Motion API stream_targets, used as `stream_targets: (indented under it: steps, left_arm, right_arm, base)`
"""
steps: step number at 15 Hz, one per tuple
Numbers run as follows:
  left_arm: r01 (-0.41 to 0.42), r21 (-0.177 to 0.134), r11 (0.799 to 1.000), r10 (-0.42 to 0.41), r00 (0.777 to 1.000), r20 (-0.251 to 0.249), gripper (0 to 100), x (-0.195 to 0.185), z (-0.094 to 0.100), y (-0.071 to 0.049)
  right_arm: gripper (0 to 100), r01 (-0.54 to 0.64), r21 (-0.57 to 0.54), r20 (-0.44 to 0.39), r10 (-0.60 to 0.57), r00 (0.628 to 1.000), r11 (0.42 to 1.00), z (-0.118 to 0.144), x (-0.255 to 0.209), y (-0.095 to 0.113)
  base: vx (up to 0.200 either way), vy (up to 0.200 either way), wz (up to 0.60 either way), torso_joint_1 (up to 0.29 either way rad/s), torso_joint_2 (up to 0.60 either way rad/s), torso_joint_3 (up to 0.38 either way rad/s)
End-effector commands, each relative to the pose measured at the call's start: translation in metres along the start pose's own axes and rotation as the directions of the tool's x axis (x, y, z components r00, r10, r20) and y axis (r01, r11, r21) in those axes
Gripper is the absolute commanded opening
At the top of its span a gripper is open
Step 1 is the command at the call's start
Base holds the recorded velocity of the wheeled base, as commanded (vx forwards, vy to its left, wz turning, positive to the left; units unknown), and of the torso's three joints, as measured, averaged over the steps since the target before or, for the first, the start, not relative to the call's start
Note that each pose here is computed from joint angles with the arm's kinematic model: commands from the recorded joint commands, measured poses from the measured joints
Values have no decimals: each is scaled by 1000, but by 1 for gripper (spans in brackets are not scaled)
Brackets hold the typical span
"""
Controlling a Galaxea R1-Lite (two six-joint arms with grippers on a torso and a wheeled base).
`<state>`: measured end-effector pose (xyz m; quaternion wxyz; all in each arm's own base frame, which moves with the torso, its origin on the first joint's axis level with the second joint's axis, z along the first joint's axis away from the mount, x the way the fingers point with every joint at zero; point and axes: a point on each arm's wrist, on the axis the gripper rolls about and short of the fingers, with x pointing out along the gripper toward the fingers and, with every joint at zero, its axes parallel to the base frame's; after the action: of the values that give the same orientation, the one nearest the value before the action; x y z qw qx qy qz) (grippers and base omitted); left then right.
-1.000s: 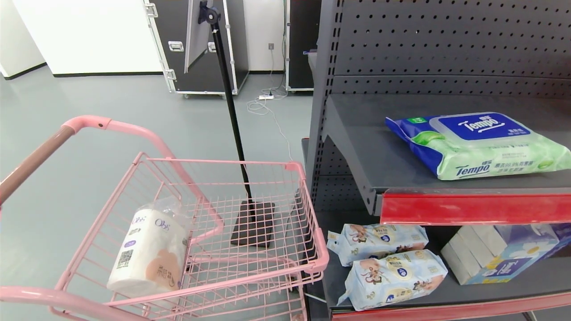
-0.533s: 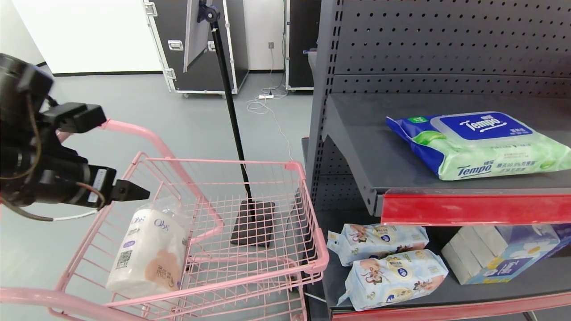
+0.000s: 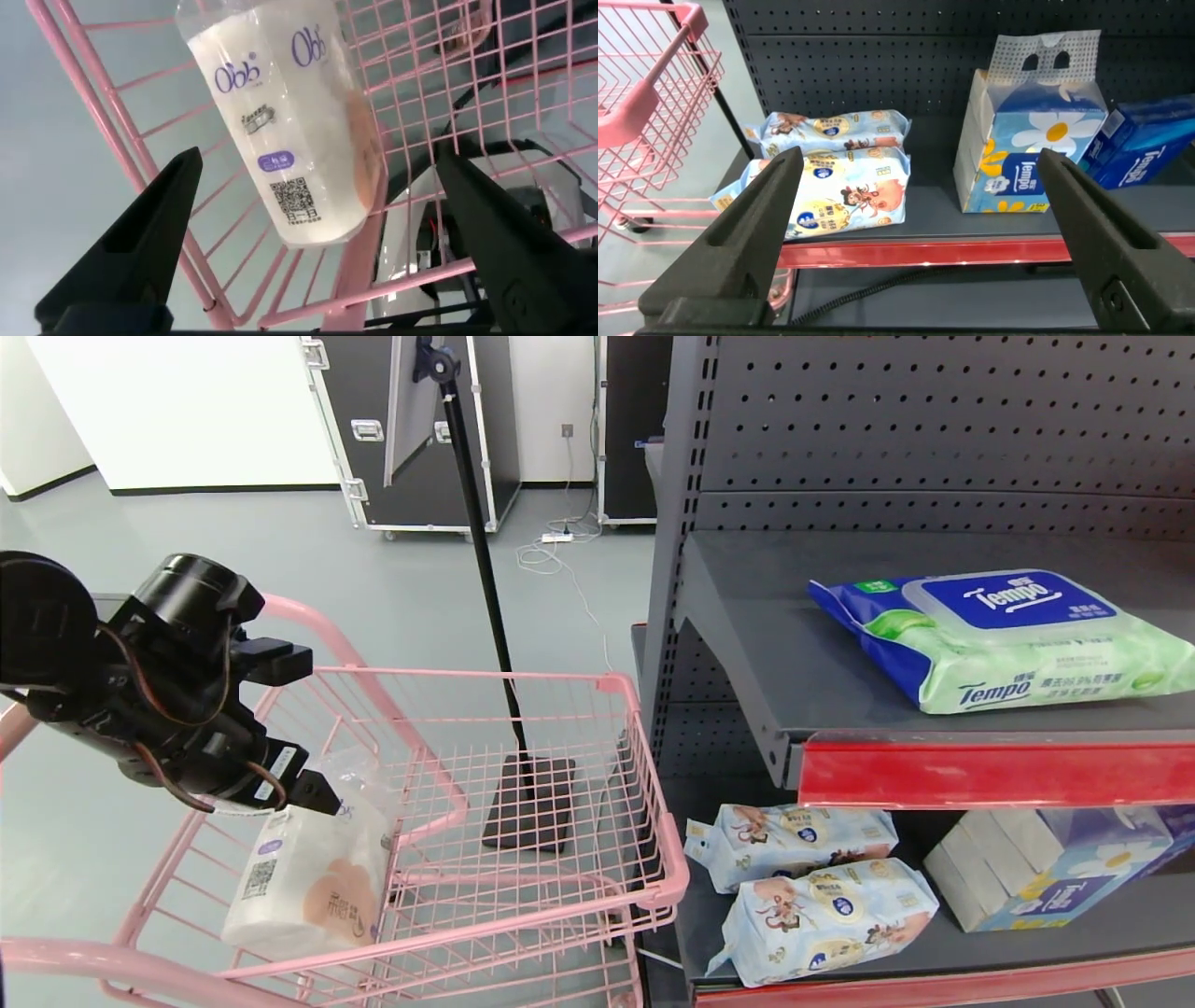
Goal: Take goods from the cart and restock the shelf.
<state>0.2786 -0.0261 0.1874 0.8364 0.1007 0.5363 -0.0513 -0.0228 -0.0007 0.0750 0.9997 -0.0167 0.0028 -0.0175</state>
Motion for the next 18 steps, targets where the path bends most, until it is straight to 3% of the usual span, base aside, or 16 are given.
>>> stream_targets:
  steps: [1,7,18]
  left_arm:
    - [3,-2,1000,-3,999,-33,100,11,0,1]
    - [14,1,1000,-13,993,-117,100,40,5,-1]
    - [14,-41,999,-22,981,-192,100,75,13,10]
  right_arm:
    - [100,0,-2,-1,0,1000,1000,0,0,0]
    - [100,2,-2,-1,-2,1000,1000,0,0,0]
    - [100,2,-3,-1,-2,1000,1000,0,0,0]
  base:
    - [0,0,0,0,0,0]
    - [0,0,0,0,0,0]
    - [0,0,0,0,0,0]
